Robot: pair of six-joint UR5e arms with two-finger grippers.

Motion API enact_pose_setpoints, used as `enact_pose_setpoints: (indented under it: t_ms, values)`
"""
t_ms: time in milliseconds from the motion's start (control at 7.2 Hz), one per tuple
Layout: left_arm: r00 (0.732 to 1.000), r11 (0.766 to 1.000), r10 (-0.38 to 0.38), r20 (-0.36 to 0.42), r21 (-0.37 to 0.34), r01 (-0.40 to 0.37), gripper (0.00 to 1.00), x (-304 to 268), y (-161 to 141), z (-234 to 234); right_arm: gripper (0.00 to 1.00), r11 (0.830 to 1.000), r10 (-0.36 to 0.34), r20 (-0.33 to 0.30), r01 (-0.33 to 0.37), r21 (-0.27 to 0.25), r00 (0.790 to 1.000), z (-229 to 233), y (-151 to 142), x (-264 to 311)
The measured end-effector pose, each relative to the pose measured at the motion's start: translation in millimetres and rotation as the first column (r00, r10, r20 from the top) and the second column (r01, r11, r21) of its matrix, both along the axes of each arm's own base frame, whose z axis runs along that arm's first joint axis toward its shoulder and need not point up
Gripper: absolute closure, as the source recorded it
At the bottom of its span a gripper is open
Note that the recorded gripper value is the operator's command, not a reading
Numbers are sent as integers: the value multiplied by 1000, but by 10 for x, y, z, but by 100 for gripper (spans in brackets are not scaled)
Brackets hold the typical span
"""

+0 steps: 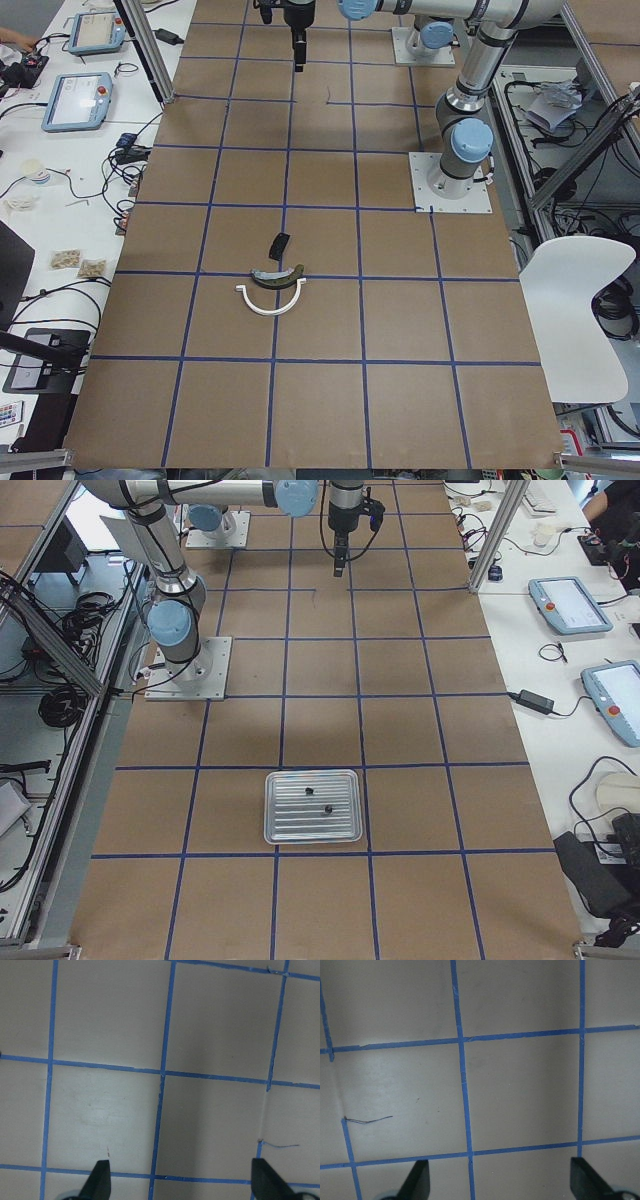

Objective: Place bearing gear from tray to pile

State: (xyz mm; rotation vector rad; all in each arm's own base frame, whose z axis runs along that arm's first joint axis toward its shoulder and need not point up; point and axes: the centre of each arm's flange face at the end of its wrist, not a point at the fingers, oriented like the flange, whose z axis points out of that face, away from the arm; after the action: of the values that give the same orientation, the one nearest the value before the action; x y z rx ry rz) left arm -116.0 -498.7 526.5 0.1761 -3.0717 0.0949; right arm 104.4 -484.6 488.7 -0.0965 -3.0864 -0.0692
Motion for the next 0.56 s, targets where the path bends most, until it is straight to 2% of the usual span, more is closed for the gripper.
enact_pose_setpoints:
  t_ms: [278, 556]
  values:
    - [1000, 1000, -5, -2, 7, 5, 0, -18, 24, -45, 0, 1000, -3, -16, 3, 9, 1000, -20, -14, -43]
    - [1000, 1000, -9, -3, 17, 9, 0, -27, 80, -126, 0, 998, 51, -27, -50, 25, 998, -55, -93, -445]
